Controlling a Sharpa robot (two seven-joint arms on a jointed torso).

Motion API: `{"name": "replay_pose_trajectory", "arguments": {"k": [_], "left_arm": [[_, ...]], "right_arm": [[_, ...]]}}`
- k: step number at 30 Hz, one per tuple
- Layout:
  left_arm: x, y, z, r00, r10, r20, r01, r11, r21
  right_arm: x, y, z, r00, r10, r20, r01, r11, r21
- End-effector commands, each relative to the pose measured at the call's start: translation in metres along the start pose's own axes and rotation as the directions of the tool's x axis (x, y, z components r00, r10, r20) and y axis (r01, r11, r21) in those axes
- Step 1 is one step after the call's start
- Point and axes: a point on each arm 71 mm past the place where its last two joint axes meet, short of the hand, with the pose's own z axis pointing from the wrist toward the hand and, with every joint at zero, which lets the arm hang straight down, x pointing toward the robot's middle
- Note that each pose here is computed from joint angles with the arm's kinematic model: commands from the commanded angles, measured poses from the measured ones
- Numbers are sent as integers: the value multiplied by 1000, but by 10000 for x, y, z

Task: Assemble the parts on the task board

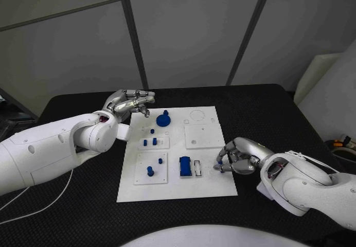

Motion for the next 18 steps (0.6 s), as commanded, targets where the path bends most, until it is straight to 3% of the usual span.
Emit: {"name": "replay_pose_trajectory", "arguments": {"k": [1, 9, 18], "left_arm": [[23, -6, 6, 1000, -5, -10, 5, 1000, 3], [32, 3, -2, 1000, -7, -12, 7, 1000, 1], [32, 11, -10, 1000, -8, -14, 8, 1000, 0]], "right_arm": [[-27, -36, -22, 999, -44, 6, 44, 999, 20], [-56, -120, -8, 986, -162, 24, 160, 984, 76], [-39, -126, 66, 977, -210, 38, 206, 973, 104]]}}
